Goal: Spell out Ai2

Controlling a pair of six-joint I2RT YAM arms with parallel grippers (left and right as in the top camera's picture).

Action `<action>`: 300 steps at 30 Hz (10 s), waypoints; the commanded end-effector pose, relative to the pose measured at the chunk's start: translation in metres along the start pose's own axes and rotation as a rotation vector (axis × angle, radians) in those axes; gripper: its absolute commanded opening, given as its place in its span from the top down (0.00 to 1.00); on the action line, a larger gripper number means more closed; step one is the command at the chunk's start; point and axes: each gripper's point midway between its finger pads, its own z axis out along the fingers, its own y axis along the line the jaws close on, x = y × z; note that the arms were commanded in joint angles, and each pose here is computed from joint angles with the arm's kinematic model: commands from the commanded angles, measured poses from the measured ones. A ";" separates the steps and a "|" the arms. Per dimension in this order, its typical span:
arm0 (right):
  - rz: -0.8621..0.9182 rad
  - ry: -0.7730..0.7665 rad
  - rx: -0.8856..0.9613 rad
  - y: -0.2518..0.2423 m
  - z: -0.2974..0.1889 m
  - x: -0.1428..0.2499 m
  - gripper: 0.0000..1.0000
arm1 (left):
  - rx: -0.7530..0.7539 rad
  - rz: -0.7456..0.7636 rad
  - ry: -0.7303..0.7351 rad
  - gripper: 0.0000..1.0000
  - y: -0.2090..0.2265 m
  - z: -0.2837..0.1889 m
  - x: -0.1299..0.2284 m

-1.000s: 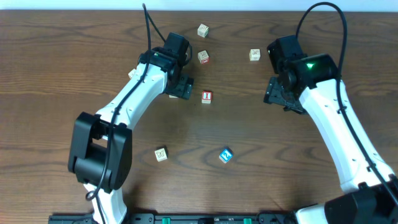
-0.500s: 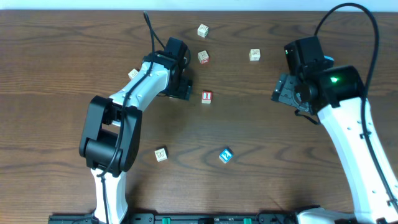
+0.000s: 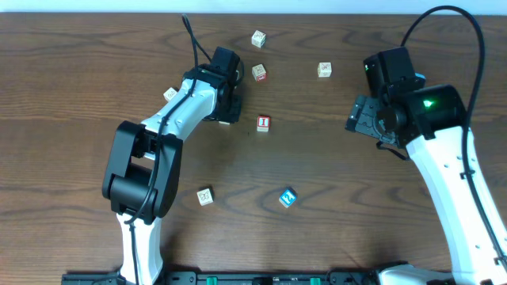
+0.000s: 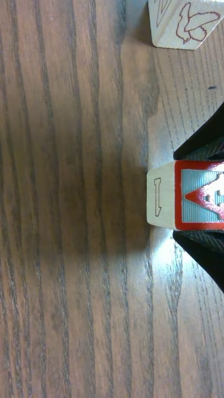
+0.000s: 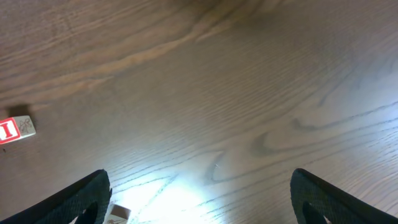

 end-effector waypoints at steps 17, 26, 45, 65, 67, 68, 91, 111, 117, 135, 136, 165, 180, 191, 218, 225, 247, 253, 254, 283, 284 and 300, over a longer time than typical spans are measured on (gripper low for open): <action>-0.016 0.005 0.010 -0.005 -0.001 0.002 0.07 | 0.022 -0.067 0.000 0.69 -0.044 0.004 0.007; -0.016 0.005 0.010 -0.005 -0.001 0.002 0.07 | 0.033 -0.102 0.004 0.62 -0.046 0.003 0.007; -0.026 0.010 0.014 -0.006 -0.001 0.003 0.07 | 0.014 -0.066 -0.005 0.44 -0.039 -0.021 -0.009; -0.030 0.023 0.022 -0.008 -0.001 0.006 0.05 | -0.277 -0.072 0.011 0.48 0.028 -0.018 0.003; -0.031 0.024 0.023 -0.008 -0.001 0.006 0.05 | -0.245 -0.064 0.019 0.48 0.029 -0.011 0.006; -0.031 0.025 0.023 -0.008 -0.001 0.006 0.05 | -0.211 -0.058 0.026 0.46 0.026 -0.008 0.007; -0.032 0.030 0.018 -0.007 -0.001 0.008 0.04 | -0.008 -0.041 0.073 0.53 -0.010 -0.003 0.015; -0.033 0.036 0.022 -0.008 -0.001 0.009 0.04 | -0.002 -0.022 0.065 0.56 -0.026 -0.002 0.017; -0.034 0.036 0.022 -0.008 -0.001 0.009 0.04 | 0.004 -0.029 0.055 0.56 -0.028 -0.002 0.014; -0.038 0.039 0.024 -0.009 -0.001 0.010 0.05 | -0.141 -0.036 0.044 0.47 0.010 -0.009 0.010; -0.032 0.043 0.027 -0.010 -0.001 0.011 0.07 | -0.148 -0.046 0.047 0.48 0.015 -0.014 0.009; -0.858 0.372 -0.236 0.072 0.073 0.228 0.01 | -0.214 0.044 -0.206 0.05 0.072 -0.214 0.014; -1.103 0.320 -0.384 0.108 0.092 0.229 0.05 | -0.278 0.040 -0.210 0.05 0.082 -0.217 0.013; -1.175 0.296 -0.475 0.113 0.097 0.222 0.11 | -0.278 0.040 -0.210 0.05 0.082 -0.217 0.013; -1.147 0.348 -0.476 0.119 0.131 0.234 0.70 | -0.278 0.040 -0.210 0.05 0.082 -0.217 0.013; -0.958 0.317 -0.352 0.110 0.144 0.210 0.73 | -0.278 0.040 -0.210 0.05 0.082 -0.217 0.013; -0.575 0.199 -0.381 0.162 0.164 0.084 0.70 | -0.278 0.040 -0.210 0.05 0.082 -0.217 0.013; -0.559 0.156 -0.400 0.177 0.165 0.061 0.67 | -0.278 0.040 -0.210 0.05 0.082 -0.217 0.013; -0.559 0.153 -0.401 0.179 0.166 0.060 0.66 | -0.278 0.040 -0.210 0.05 0.082 -0.217 0.013; -0.551 0.092 -0.399 0.192 0.171 0.038 0.69 | -0.278 0.040 -0.210 0.05 0.082 -0.217 0.013; -0.549 0.092 -0.397 0.192 0.171 0.037 0.70 | -0.278 0.040 -0.210 0.05 0.082 -0.217 0.013; -0.570 0.103 -0.375 0.187 0.171 0.040 0.54 | -0.278 0.040 -0.210 0.05 0.082 -0.217 0.013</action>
